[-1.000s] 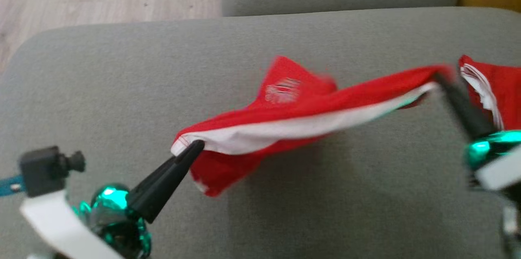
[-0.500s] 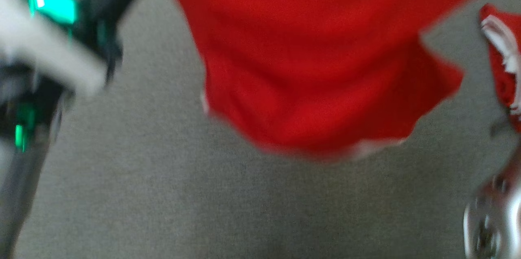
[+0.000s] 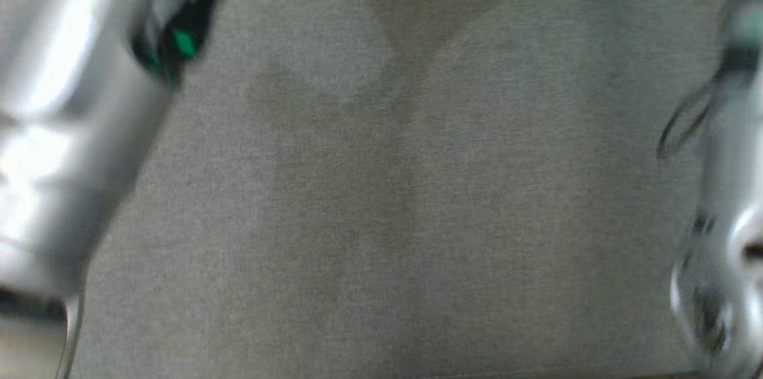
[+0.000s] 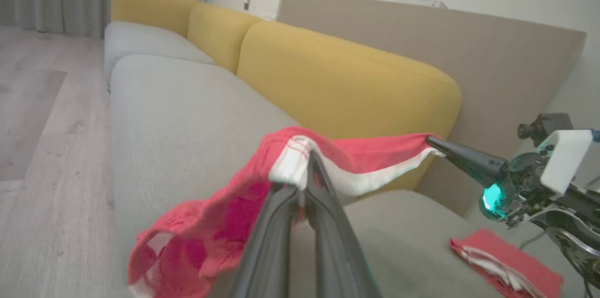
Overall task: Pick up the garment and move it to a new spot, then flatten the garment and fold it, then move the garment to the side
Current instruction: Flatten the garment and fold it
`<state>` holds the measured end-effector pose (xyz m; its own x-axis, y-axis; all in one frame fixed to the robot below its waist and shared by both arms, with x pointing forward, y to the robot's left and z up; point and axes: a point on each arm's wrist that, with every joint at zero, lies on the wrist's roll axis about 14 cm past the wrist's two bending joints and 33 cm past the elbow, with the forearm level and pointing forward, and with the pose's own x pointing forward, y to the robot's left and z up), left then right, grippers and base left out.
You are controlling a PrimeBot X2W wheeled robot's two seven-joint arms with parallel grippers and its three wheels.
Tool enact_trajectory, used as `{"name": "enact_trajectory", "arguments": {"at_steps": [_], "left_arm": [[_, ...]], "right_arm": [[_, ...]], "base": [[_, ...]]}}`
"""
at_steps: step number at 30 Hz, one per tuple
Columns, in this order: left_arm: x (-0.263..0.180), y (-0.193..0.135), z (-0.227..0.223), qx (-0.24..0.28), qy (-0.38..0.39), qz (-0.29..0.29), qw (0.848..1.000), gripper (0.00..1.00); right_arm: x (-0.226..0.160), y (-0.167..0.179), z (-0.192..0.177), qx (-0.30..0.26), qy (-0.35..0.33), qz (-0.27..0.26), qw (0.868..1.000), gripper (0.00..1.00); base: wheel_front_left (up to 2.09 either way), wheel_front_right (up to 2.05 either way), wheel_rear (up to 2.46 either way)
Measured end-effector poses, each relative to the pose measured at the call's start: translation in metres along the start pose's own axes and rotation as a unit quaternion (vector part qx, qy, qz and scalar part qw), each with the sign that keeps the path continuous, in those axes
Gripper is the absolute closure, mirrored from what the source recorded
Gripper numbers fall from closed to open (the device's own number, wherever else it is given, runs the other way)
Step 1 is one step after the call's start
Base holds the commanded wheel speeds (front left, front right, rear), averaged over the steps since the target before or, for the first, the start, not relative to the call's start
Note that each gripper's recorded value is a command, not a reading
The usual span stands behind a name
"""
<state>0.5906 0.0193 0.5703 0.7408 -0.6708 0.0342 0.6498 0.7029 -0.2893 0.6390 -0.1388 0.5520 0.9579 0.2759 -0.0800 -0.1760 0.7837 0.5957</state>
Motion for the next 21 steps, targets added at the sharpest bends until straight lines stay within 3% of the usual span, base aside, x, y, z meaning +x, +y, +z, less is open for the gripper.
{"name": "enact_trajectory", "arguments": {"at_steps": [1, 4, 10, 16, 21], "left_arm": [[0.0, 0.0, 0.0, 0.0, 0.0, 0.0, 1.0, 1.0], [-0.026, -0.013, -0.042, -0.014, 0.028, -0.013, 0.999, 1.0], [-0.124, -0.047, -0.135, -0.091, 0.105, 0.002, 0.99, 1.0], [-0.204, -0.102, -0.17, -0.175, 0.128, 0.035, 0.976, 1.0], [-0.242, -0.141, -0.165, -0.242, 0.109, 0.063, 0.962, 1.0]], "right_arm": [[0.0, 0.0, 0.0, 0.0, 0.0, 0.0, 1.0, 1.0], [-0.039, -0.035, -0.05, 0.01, 0.042, -0.045, 0.998, 1.0], [-0.156, -0.071, -0.135, -0.023, 0.148, -0.121, 0.981, 1.0], [-0.268, -0.071, -0.15, -0.008, 0.179, -0.164, 0.97, 1.0], [-0.327, -0.059, -0.146, -0.001, 0.188, -0.176, 0.966, 1.0]], "base": [[0.0, 0.0, 0.0], [0.0, 0.0, 0.0], [0.0, 0.0, 0.0], [0.0, 0.0, 0.0], [0.0, 0.0, 0.0]]}}
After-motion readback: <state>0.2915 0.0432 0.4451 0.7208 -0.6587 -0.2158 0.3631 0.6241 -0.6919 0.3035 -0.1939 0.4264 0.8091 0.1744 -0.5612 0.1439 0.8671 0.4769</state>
